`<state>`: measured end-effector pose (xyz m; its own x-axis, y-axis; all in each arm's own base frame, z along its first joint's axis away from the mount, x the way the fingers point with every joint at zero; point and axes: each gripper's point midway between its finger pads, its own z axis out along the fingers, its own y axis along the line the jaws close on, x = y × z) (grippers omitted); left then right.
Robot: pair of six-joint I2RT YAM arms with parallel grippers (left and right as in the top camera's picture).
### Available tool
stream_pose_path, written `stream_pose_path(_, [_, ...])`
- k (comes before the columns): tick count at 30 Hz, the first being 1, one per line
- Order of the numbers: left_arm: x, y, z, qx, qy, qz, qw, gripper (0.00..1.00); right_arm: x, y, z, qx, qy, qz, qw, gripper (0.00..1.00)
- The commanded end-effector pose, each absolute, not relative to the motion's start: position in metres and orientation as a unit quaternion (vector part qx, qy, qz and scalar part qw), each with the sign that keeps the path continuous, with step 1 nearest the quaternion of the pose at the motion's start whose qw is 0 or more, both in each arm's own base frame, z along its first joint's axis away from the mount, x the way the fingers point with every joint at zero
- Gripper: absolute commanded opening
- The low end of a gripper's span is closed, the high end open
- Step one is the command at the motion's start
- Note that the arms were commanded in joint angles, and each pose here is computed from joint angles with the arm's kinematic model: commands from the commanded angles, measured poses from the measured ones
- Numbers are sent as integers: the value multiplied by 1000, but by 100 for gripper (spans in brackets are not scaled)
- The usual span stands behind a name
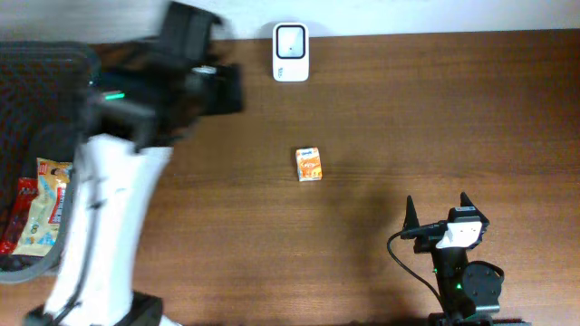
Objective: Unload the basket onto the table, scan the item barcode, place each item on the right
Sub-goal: 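Lift the orange box out and place it on the table centre, then return the left gripper to the basket and grasp the yellow snack bag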
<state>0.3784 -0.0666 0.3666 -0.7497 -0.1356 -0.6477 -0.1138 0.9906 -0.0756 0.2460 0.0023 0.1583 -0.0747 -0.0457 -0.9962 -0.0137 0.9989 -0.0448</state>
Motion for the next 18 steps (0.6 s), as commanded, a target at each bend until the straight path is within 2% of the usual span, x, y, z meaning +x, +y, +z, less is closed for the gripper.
stream_pose_path(1, [358,38,403,-180,901,59,389,97,246,2,155,-18,734,-11,678,99])
stream_pose_path(2, [348,71,408,-223,889,76,394,100,246,2,155,-18,735,-11,678,99])
stream_pose_path(4, [334,117,409,-281,872,102,388,99,246,2,155,-18,734,-12,678,99])
stream_pose_path(10, [299,221,387,-412,830,166,337,99,246,2,155,-18,734,-11,678,99])
stream_pose_path(13, [297,244,370,-435,828,172,309,99,246,2,155,-18,735,-11,678,99])
stream_pose_path(18, [296,252,302,-444,864,157,179,98,246,2,155,-18,734,-12,678,99])
